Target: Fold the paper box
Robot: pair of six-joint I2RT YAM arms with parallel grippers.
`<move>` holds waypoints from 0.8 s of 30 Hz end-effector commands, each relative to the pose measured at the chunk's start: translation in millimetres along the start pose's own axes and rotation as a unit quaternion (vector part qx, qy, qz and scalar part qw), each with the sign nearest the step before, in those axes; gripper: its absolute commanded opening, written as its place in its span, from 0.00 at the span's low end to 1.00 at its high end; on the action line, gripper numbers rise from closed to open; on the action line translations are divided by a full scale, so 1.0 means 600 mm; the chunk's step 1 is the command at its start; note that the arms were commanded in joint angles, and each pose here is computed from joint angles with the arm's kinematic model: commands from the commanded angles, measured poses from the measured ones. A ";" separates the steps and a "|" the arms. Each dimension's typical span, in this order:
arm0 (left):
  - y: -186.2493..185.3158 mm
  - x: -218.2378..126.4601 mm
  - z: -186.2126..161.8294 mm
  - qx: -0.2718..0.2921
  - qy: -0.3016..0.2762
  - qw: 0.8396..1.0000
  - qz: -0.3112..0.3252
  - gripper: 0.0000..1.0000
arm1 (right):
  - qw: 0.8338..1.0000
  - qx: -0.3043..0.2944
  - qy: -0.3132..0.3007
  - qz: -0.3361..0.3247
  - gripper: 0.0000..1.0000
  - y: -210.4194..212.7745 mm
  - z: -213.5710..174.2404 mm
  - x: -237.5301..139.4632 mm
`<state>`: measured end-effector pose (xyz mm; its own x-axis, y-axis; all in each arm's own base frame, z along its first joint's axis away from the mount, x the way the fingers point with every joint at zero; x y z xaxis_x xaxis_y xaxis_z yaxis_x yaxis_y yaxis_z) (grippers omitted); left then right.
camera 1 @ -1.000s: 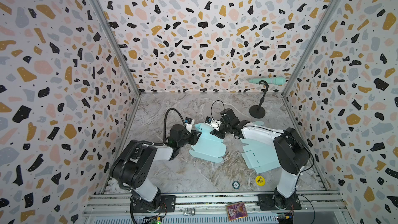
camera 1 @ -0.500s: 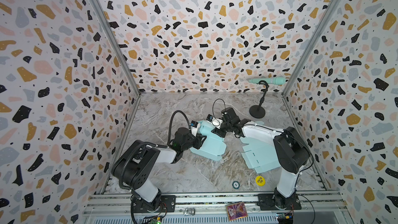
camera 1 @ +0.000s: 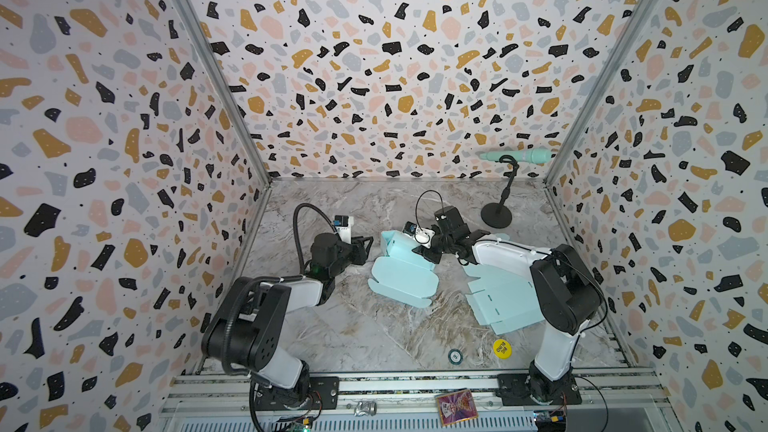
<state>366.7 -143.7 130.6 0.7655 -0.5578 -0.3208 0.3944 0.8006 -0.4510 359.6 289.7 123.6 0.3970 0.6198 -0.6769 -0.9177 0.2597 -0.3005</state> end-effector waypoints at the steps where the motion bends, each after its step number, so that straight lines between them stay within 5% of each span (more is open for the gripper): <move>1: -0.001 0.036 0.015 0.021 -0.002 0.999 -0.027 0.42 | 1.000 -0.014 0.009 0.019 0.42 0.010 -0.011 -0.004; 10: -0.011 0.086 -0.049 0.029 0.062 0.996 -0.053 0.43 | 1.000 -0.016 0.008 0.022 0.42 0.011 -0.005 -0.004; 24: -0.082 0.040 -0.127 0.057 0.104 0.991 -0.064 0.43 | 0.999 -0.033 0.027 0.033 0.42 0.040 -0.001 0.009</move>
<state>347.8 -192.9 74.2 0.6447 -0.6086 -0.4627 0.4562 0.7919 -0.4059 351.6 293.5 120.1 0.3753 0.6070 -0.7005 -0.9247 0.1934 -0.3279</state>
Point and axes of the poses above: each gripper's point midway between its finger pads, its own x axis out along the fingers, its own y axis along the line the jaws close on, z = x × y, the point moved 4 cm from there along -x, back along the fingers, and after that the axes turned 3 degrees about -x, right-handed, at the moved point
